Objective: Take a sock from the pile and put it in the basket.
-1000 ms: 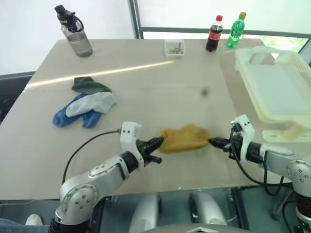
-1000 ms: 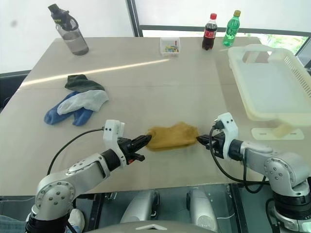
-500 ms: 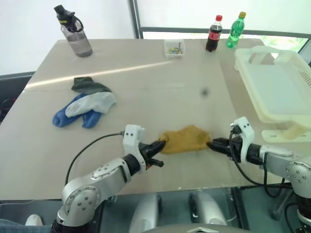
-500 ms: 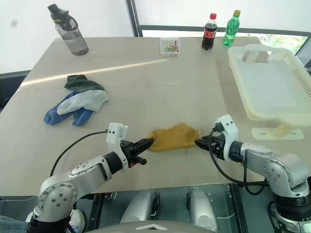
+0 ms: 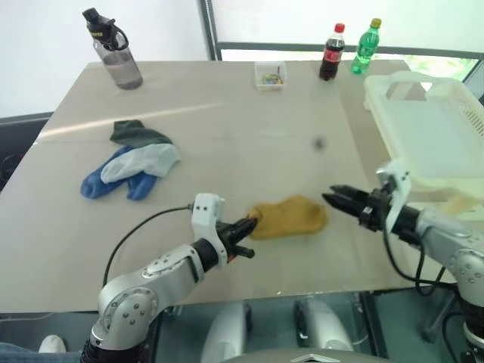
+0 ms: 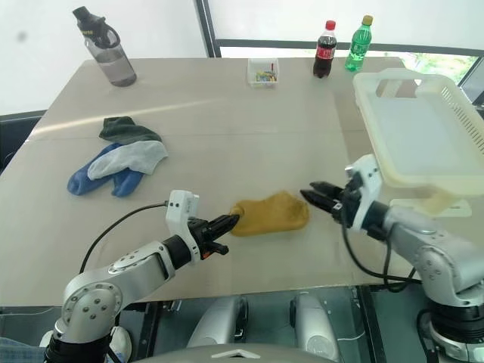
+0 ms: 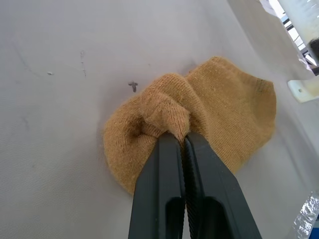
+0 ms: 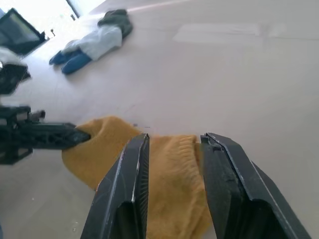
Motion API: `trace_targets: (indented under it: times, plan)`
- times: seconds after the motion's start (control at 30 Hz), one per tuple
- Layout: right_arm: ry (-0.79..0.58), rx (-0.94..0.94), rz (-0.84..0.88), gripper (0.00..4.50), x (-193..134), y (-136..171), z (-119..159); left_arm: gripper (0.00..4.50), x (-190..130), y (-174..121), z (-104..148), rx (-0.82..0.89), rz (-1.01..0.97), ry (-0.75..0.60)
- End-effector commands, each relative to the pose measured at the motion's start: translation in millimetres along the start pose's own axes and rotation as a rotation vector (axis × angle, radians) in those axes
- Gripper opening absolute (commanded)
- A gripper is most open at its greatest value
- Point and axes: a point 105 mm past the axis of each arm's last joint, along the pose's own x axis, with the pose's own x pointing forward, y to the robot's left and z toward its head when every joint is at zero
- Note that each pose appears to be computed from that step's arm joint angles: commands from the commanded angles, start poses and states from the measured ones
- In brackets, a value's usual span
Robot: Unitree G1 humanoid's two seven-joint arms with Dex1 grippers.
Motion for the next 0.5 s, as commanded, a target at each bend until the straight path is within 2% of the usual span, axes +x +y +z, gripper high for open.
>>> trace_targets:
  times: [0.03, 0.2, 0.5]
  plan:
    - [0.031, -0.103, -0.005, 1.65, 7, 3, -6, 0.0, -1, -5, 3, 0.008, -0.021, -0.019]
    - [0.181, -0.134, -0.036, 1.65, 18, 0, -44, 0.0, -1, -5, 4, 0.013, -0.016, -0.024]
    - [0.295, -0.095, -0.103, 1.65, 22, -6, -68, 0.0, 0, -3, 2, 0.01, -0.01, -0.02]
